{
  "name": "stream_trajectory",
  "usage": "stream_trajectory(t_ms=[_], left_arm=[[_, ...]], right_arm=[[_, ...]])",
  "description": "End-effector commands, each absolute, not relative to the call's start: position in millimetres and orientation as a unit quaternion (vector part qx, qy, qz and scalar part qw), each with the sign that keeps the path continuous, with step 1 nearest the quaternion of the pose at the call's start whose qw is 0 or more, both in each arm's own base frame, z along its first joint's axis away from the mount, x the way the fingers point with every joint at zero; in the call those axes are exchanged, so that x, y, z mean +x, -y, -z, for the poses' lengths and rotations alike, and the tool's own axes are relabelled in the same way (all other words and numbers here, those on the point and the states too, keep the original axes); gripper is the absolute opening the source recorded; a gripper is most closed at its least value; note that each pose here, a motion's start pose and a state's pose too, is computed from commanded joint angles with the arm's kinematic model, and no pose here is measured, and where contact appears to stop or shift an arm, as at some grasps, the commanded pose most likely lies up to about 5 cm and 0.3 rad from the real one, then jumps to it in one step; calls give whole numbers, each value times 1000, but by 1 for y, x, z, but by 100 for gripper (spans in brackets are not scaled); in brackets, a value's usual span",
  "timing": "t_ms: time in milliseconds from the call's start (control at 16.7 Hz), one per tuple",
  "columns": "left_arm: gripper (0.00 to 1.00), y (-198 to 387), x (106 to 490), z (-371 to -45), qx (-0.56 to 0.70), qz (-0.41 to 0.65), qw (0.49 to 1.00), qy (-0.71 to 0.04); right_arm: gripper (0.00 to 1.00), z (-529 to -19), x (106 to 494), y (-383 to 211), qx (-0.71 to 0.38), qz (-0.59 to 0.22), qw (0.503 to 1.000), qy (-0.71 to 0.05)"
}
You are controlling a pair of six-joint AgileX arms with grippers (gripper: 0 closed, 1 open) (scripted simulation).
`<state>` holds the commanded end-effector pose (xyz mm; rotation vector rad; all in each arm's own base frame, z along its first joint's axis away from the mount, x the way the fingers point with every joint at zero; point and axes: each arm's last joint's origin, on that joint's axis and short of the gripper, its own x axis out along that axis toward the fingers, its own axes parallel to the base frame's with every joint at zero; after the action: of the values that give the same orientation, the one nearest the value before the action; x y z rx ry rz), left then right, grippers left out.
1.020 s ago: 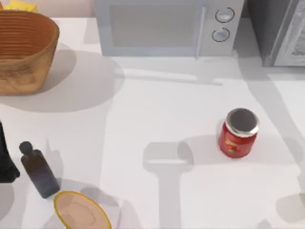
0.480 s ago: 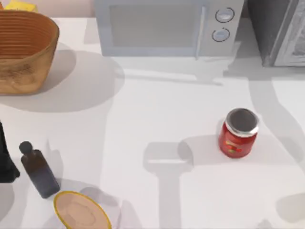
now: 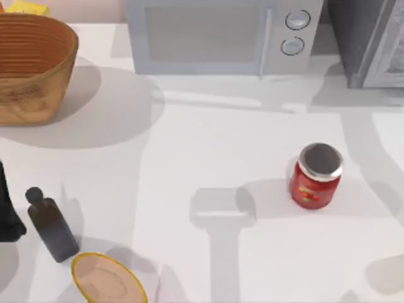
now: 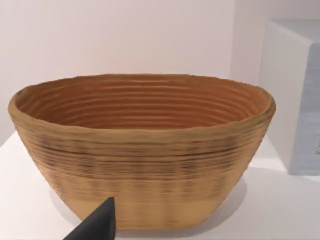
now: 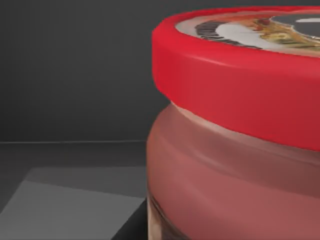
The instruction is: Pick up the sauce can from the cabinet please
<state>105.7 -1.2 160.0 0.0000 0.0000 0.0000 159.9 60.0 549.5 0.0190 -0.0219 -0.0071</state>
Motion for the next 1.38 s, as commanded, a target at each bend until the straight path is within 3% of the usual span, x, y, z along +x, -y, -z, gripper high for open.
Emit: stream_trajectory(t_ms=[300,720,960,1380], left_arm=[[100,1,106,-160,0,0,1000,0],[100,1,106,-160,0,0,1000,0],[100,1,106,-160,0,0,1000,0],[100,1,106,-160,0,0,1000,0]], right_arm=[[0,-477,140,-38,2,4,1000,-5],[0,-294,117,-12,-6,3,999,-52],[0,-208,108,-4,-1,2,999,-40],[0,-160,106,1,0,0,1000,0]])
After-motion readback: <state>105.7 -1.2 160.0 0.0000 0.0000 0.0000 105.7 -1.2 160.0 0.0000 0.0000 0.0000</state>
